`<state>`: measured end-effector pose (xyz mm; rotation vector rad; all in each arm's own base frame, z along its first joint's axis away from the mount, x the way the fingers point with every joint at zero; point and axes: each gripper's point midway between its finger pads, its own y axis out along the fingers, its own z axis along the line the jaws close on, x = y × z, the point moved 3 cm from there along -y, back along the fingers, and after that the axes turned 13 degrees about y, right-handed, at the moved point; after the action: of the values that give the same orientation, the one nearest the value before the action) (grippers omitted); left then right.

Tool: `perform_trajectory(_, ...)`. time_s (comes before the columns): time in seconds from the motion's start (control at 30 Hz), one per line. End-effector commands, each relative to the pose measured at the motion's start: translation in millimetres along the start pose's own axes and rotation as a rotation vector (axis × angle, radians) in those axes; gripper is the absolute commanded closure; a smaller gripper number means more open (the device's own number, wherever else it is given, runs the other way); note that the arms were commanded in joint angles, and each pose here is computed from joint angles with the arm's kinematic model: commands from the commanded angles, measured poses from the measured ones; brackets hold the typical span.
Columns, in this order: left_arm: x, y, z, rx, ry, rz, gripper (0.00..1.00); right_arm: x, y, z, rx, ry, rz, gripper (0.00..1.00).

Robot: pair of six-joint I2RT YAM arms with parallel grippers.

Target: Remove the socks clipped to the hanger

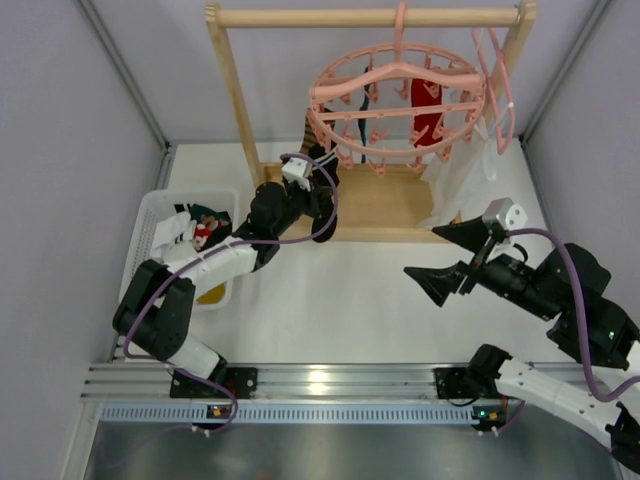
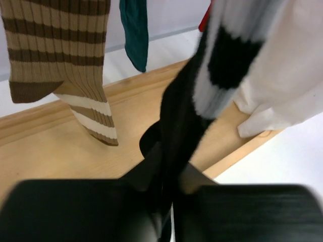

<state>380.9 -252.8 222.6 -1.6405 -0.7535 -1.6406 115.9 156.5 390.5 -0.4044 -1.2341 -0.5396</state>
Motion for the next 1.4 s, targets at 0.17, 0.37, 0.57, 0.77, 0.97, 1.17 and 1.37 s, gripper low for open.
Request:
perform_trajectory(0.17,44.0,-15.8,-19.8,0.079,-0.056,-0.173,1.0,47.3,16.1,10.4,0.028,0.112,-0.209,0.0)
perform_trajectory(0.37,63.7,-33.4,-48.8,0.228,-0.061,-0.197,1.0,77.8,23.6,0.9,-0.08,0.177,-0.278,0.01)
perform_trajectory(0.57,65.2,-38.5,-91.5,0.345,0.028,-0.133,1.0,104.1,33.4,-20.9,-0.285,0.167,-0.261,0.01)
perform_trajectory(0.77,57.2,-28.3,-138.8,0.398,0.18,-0.07,1.0,124.4,52.1,-31.3,-0.415,0.129,-0.178,0.02)
perform_trajectory(0.97,54.5,-18.1,-169.1,0.473,0.313,-0.017,1.0,121.7,88.5,-29.7,-0.416,0.068,-0.01,0.12)
perform_trajectory(1.17,51.0,-18.8,-178.9,0.505,0.361,0.009,1.0,107.1,115.1,-33.0,-0.414,0.028,0.087,0.25)
perform_trajectory(1.37,47.6,-22.0,-178.2,0.493,0.362,0.011,1.0,99.7,123.0,-36.6,-0.433,-0.002,0.111,0.35)
